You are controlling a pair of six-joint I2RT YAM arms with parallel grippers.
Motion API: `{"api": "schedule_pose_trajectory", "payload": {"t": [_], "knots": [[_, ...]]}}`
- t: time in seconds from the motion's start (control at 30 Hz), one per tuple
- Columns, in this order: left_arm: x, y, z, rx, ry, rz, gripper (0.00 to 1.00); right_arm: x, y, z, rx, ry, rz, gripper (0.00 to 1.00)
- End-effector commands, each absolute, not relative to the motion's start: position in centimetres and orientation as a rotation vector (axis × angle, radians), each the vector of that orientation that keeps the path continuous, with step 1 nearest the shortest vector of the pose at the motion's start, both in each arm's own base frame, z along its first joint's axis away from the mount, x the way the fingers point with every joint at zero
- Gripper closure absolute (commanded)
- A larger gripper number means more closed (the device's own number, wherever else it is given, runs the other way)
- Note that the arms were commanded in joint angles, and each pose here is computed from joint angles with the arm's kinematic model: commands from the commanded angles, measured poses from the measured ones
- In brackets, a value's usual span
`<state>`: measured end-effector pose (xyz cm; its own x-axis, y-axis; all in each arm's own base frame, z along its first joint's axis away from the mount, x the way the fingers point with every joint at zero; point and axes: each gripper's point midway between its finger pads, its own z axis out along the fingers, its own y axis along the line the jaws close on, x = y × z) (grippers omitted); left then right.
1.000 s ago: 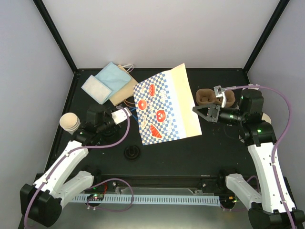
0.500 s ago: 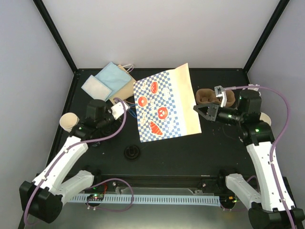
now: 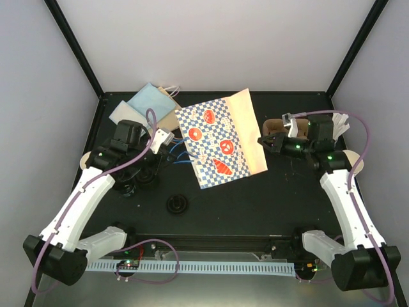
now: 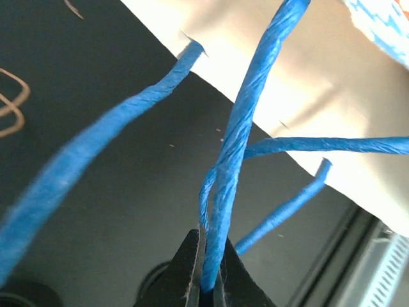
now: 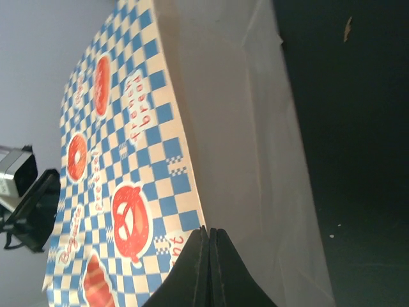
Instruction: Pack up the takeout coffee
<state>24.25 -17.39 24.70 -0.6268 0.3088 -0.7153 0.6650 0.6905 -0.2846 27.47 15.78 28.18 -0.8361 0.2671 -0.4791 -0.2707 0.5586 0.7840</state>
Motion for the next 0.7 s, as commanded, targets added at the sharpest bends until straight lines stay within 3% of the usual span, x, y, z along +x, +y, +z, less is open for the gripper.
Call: {"api": "schedule_pose_trajectory", "payload": {"t": [0.0,0.67], "knots": [[20.6,-18.5,26.8,0.697,2.309,-0.973,0.98,29.1,14.7,27.4,0.011,2.206,1.208,0.99],[19.1,-19.0,37.1,0.467,1.948,-1.579,0.98,29.3,12.1,17.5,0.224,2.332,1.174,0.99]]}}
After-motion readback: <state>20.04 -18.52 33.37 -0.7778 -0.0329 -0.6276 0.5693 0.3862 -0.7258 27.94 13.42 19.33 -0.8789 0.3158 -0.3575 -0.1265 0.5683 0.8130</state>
